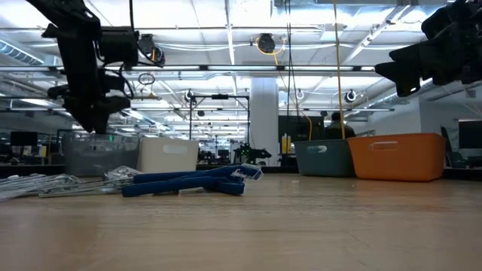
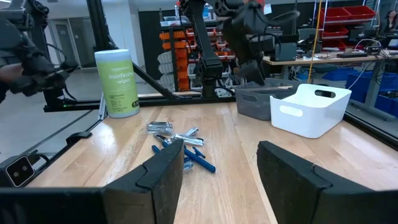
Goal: Pick & Place Travel size toiletries
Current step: Put the silver nail cutter into the black bin
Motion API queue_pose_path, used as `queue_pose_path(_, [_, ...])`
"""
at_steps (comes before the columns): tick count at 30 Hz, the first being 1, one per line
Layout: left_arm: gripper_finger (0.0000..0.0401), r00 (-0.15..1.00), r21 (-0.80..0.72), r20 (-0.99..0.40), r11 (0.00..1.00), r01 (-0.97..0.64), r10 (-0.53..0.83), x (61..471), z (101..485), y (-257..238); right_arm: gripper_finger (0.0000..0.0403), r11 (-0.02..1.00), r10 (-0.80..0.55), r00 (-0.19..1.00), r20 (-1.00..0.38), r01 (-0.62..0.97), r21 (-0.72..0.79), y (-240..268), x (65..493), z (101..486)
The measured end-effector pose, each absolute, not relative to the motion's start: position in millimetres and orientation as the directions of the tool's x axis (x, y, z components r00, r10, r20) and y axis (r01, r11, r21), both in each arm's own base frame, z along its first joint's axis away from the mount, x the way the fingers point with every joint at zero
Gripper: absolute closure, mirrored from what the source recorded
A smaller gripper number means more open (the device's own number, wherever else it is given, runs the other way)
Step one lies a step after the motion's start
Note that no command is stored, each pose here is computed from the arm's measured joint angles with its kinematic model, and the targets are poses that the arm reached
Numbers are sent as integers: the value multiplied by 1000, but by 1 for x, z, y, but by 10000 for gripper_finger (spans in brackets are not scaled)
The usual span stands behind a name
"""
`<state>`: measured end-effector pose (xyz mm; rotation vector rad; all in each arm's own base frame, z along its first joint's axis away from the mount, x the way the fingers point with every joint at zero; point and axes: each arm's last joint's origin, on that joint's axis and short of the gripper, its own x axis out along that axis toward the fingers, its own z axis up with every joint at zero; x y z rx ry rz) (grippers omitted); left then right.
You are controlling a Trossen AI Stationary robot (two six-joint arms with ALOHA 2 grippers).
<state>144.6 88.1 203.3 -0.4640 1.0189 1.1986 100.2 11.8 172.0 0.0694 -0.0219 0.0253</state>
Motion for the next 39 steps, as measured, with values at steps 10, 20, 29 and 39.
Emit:
queue_pose_path(10, [260, 312, -56, -882, 580, -813, 353, 162, 225, 57, 210, 997, 24, 999, 23, -26, 69, 12, 100, 172])
queue_pose_path(20, [265, 568, -373, -823, 773, -513, -20, 188, 231, -17, 210, 997, 24, 999, 23, -26, 69, 12, 100, 172])
queue_pose_path(29, [265, 550, -436, -825, 766, -472, -131, 182, 223, -83, 209, 997, 24, 999, 23, -26, 69, 12, 100, 172])
queue_pose_path(39, [265, 358, -294, -925, 836, -463, -127, 184, 186, -117, 209, 997, 24, 999, 23, -26, 69, 12, 100, 172])
